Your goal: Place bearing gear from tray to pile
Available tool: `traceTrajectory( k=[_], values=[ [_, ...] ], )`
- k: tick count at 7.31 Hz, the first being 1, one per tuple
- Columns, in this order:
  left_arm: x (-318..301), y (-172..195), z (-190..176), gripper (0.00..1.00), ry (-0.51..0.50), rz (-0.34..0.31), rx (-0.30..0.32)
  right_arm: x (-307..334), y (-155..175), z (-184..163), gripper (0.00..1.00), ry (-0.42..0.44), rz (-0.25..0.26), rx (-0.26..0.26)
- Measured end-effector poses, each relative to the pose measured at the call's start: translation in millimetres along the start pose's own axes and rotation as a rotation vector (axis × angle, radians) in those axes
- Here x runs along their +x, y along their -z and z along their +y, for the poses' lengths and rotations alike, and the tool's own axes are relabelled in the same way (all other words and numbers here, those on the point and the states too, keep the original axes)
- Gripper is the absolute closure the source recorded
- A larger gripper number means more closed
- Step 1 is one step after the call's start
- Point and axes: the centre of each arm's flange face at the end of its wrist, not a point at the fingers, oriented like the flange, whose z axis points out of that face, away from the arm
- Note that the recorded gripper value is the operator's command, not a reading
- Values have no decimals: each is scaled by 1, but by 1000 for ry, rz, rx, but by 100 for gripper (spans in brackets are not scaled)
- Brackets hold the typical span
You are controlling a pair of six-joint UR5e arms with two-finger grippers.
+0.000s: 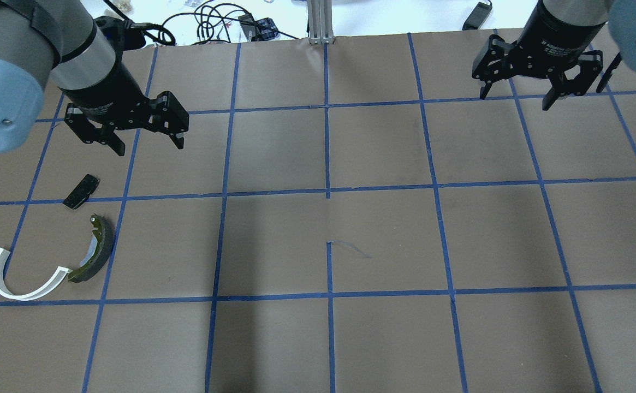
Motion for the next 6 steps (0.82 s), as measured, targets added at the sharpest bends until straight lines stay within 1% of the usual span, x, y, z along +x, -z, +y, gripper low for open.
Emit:
traceTrajectory(
  k=[3, 5, 6],
  values=[
    [1, -1, -1, 0, 1, 4, -2, 1, 8, 1, 0, 16, 5, 12],
    [1, -1, -1, 0, 1, 6, 0, 0, 27, -2, 0, 26, -4, 29],
    [1, -1, -1, 0, 2, 9, 1, -2, 32, 0, 0, 27, -9, 20]
  ],
)
